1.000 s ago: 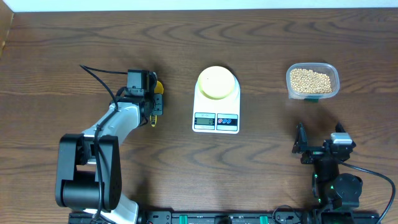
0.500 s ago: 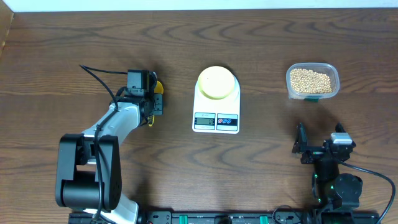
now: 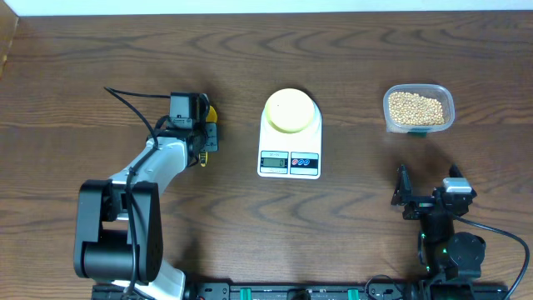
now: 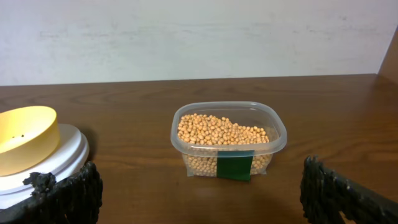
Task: Scoop item into bowl and weigh 50g on scale
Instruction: 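Lift the yellow scoop upward with the left gripper, then move the right gripper over the scale toward the held scoop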
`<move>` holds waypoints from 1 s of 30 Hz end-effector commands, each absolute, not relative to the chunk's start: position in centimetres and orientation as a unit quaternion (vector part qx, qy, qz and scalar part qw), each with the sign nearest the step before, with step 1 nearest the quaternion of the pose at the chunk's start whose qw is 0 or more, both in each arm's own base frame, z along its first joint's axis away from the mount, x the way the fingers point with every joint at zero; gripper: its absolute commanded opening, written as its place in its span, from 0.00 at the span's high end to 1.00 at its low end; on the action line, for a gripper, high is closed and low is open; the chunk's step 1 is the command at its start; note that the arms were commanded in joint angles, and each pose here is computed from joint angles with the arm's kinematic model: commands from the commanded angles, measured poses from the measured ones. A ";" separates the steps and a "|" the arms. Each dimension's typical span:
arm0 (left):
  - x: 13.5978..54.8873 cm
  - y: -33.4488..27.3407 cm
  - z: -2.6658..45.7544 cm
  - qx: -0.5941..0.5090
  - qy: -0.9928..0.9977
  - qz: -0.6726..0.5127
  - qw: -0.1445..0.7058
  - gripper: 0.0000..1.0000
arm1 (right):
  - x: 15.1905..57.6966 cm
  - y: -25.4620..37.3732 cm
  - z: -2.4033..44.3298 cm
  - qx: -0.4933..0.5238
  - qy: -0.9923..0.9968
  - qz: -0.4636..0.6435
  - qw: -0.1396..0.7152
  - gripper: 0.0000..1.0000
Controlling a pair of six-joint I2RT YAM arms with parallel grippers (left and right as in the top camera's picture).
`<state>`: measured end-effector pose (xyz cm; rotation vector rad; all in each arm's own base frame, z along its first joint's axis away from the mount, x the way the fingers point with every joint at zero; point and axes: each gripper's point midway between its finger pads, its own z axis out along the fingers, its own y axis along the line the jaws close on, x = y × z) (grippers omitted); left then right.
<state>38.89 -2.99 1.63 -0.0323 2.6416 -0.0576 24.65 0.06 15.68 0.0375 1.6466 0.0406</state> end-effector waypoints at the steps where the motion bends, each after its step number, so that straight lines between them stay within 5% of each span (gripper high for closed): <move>1: 39.6 -2.8 4.4 -0.043 0.957 -0.028 0.285 0.92 | 24.6 0.0 15.5 0.022 0.735 0.022 0.678 0.01; 21: 39.9 -4.3 18.8 -0.149 0.873 -0.153 0.439 0.92 | 24.6 -1.9 18.5 0.049 0.692 -0.027 0.720 0.01; 30: 39.6 -4.3 19.9 -0.325 0.816 -0.248 0.409 0.92 | 23.8 3.4 22.9 -0.074 0.632 0.071 0.768 0.01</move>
